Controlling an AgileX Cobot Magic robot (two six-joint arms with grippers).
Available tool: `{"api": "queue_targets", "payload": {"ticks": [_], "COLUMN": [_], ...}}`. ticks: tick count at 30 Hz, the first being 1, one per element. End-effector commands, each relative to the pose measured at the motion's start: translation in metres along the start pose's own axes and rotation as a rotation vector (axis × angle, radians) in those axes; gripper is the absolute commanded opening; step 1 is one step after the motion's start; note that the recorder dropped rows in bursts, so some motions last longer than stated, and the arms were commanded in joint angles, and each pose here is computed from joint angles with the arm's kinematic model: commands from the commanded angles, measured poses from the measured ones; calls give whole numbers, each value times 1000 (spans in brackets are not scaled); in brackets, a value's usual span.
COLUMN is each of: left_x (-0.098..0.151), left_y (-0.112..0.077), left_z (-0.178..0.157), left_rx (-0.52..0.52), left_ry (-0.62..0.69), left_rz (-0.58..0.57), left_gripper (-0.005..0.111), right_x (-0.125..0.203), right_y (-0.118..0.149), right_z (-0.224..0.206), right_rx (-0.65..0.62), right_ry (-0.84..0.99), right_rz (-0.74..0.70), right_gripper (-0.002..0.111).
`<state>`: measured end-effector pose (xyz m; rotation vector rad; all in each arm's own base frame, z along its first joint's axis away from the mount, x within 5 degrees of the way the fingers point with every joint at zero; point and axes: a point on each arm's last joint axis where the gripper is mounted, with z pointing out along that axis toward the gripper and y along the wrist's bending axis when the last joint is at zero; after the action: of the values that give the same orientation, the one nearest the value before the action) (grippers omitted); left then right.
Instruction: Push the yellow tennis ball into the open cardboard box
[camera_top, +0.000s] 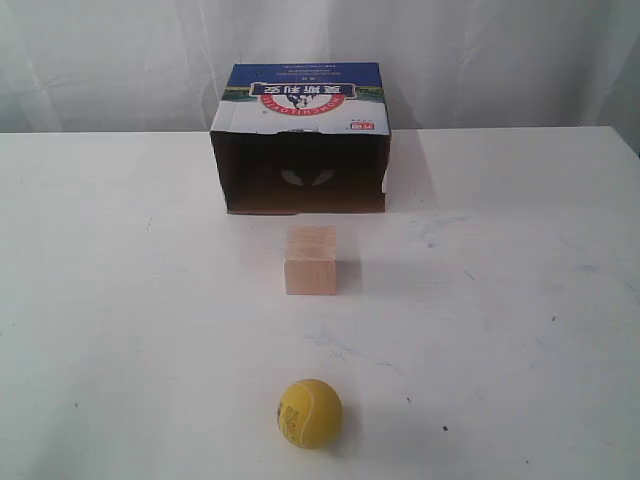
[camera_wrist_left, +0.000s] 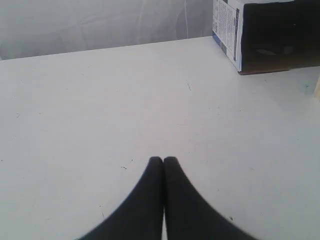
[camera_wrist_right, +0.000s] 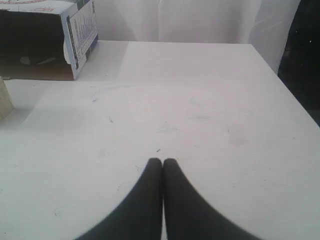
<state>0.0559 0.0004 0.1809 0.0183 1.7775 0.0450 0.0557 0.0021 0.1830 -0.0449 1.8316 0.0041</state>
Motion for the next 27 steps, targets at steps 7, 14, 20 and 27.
{"api": "queue_targets", "payload": {"ticks": [7, 14, 20, 27], "left_x": [-2, -11, -17, -45], "left_y": [-2, -1, -1, -8], "left_z": [0, -1, -3, -19], "left_rx": [24, 46, 63, 133], "left_ry": [-27, -132, -145, -50], "left_rz": [-151, -438, -602, -546], "left_gripper": [0, 0, 0, 0], "right_x": [-1, -1, -1, -1], "right_y": [0, 0, 0, 0], "right_z": [0, 0, 0, 0], "right_rx": [-1, -1, -1, -1], "right_ry": [-12, -12, -12, -12], "right_rz": [4, 4, 4, 4], "right_gripper": [0, 0, 0, 0]}}
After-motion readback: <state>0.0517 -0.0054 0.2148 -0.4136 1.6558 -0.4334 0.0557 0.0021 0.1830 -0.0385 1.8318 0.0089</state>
